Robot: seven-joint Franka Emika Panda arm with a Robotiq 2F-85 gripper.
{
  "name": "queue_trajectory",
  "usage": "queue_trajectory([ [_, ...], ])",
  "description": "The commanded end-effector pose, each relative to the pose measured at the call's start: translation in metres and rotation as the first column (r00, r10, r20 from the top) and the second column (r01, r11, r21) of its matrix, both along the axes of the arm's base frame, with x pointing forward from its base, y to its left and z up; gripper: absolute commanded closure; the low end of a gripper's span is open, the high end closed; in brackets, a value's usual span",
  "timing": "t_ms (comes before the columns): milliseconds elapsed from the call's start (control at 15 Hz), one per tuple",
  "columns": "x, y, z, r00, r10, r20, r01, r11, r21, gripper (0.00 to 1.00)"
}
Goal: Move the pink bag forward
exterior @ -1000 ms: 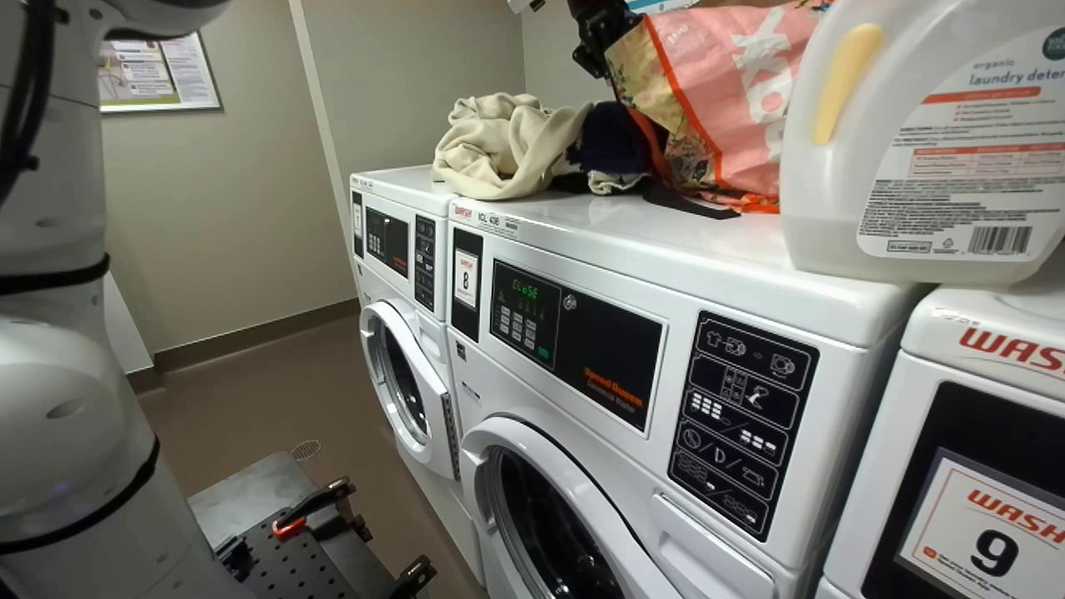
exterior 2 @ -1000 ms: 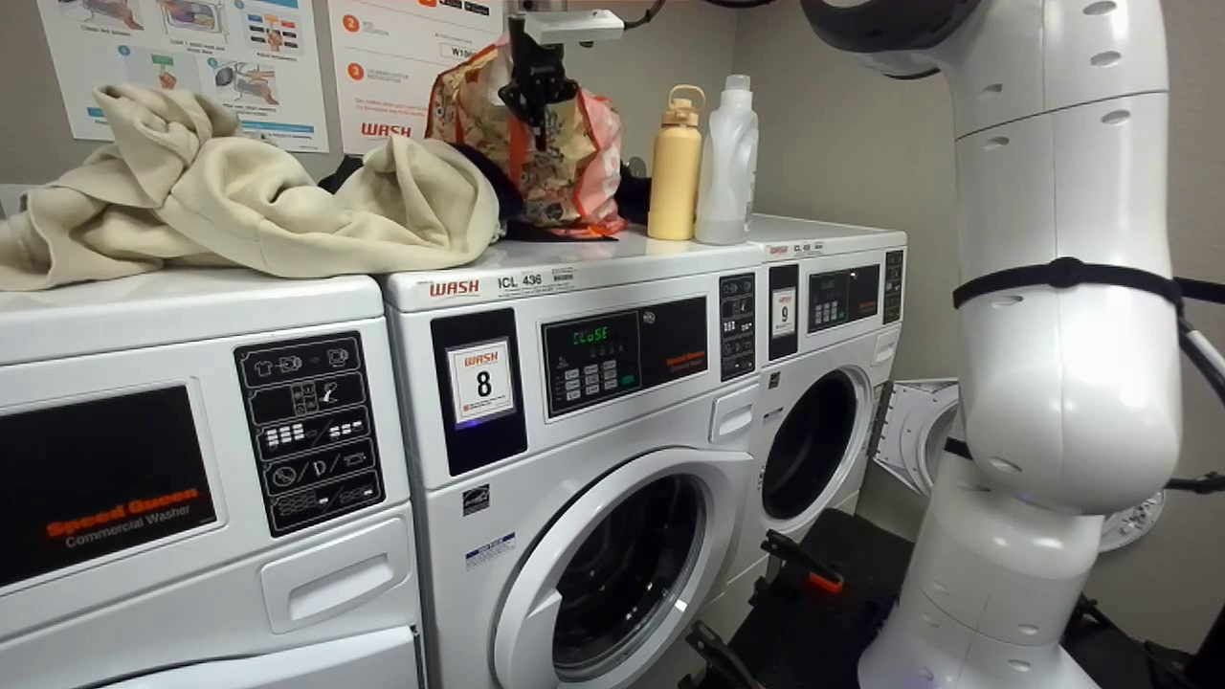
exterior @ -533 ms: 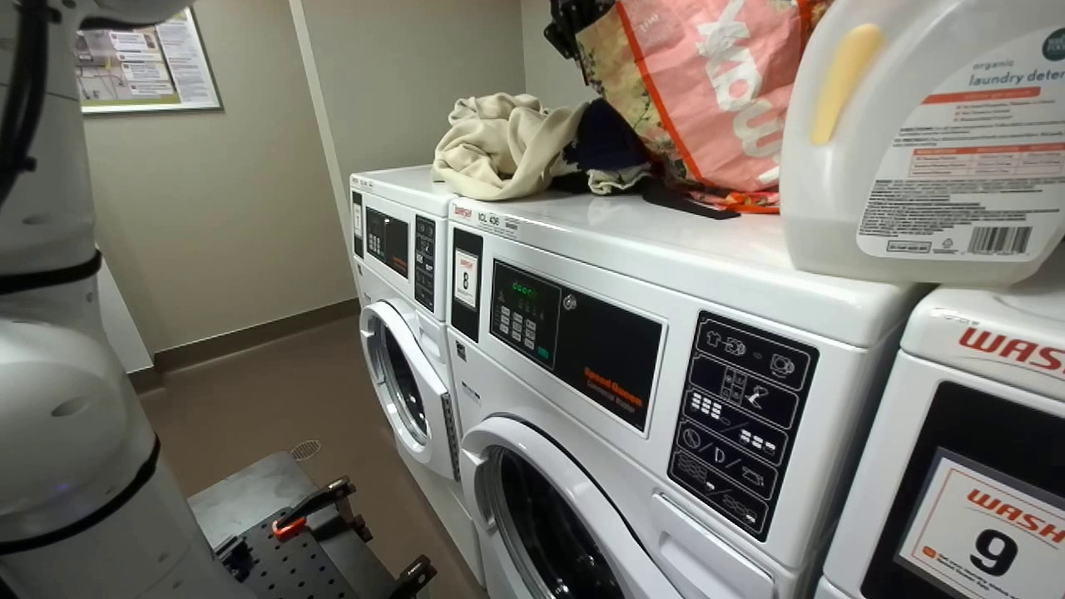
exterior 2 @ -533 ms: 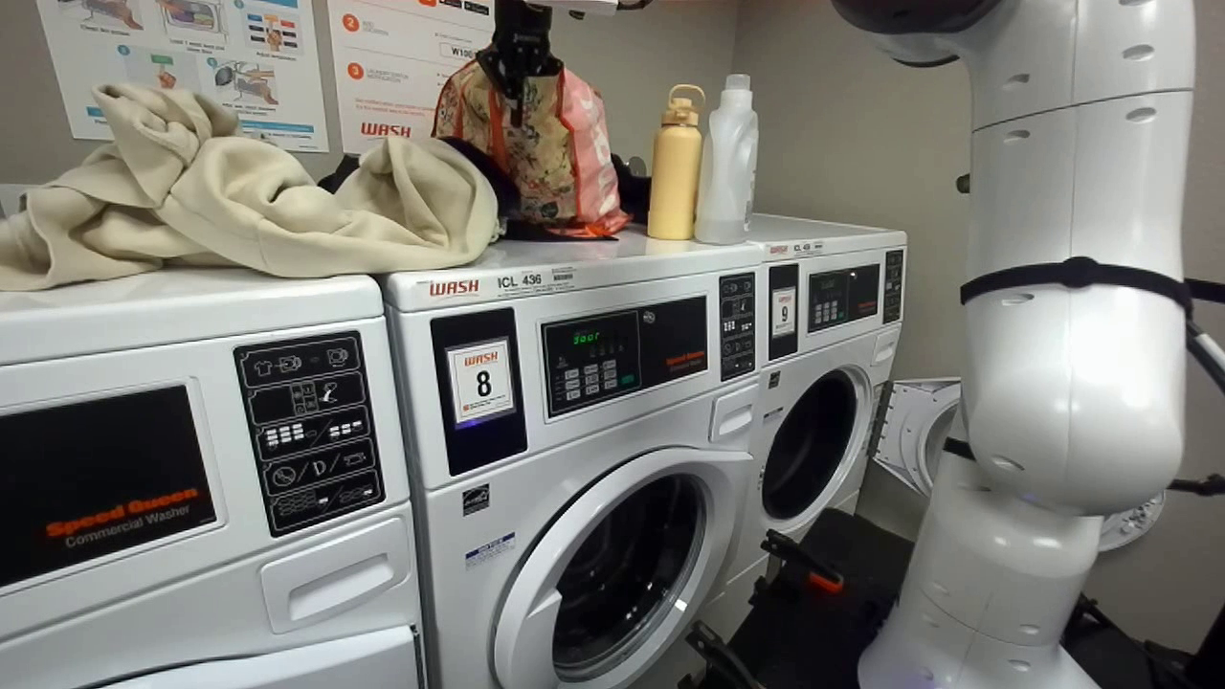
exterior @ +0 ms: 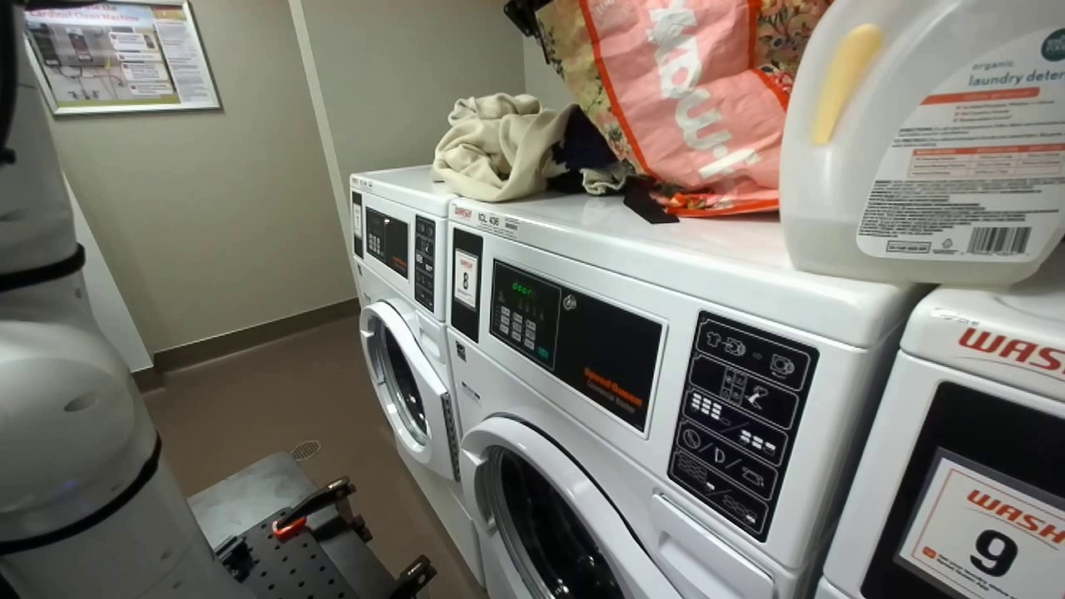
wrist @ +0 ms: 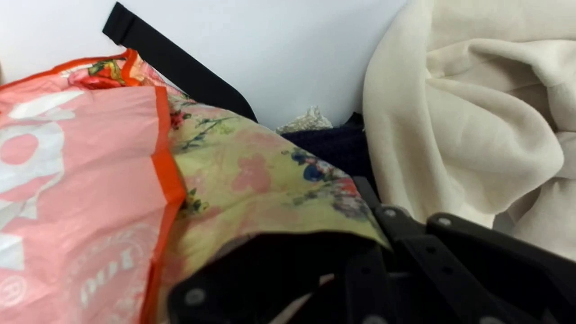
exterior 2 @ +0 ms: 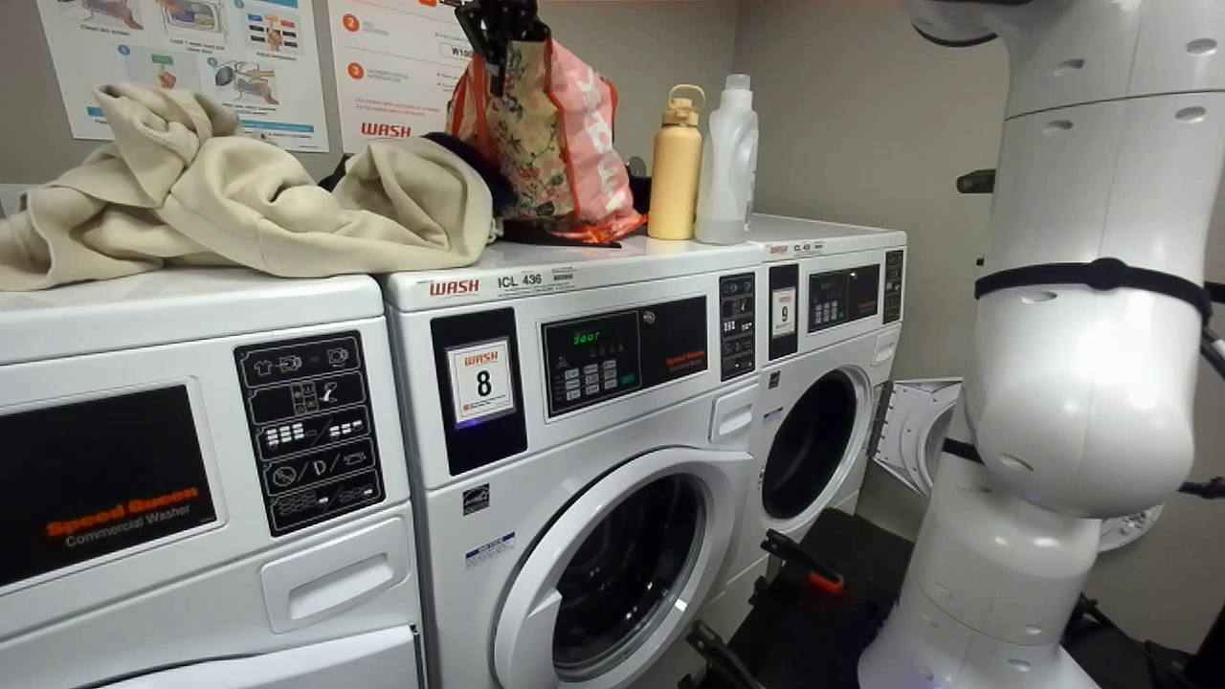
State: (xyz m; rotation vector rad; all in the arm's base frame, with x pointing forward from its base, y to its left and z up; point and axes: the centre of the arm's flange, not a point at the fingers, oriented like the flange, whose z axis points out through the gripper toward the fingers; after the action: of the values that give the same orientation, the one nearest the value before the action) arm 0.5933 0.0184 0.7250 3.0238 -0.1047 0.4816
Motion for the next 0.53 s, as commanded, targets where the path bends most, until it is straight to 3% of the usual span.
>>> queue_trajectory([
  [0, -0.036, 0.021, -0.001, 1.000, -0.011, -0.010, 0.011, 0.999, 0.040, 1.00],
  [467, -0.073, 0.031, 0.011, 1.000, 0.012, 0.021, -0.014, 0.997, 0.075, 1.00],
])
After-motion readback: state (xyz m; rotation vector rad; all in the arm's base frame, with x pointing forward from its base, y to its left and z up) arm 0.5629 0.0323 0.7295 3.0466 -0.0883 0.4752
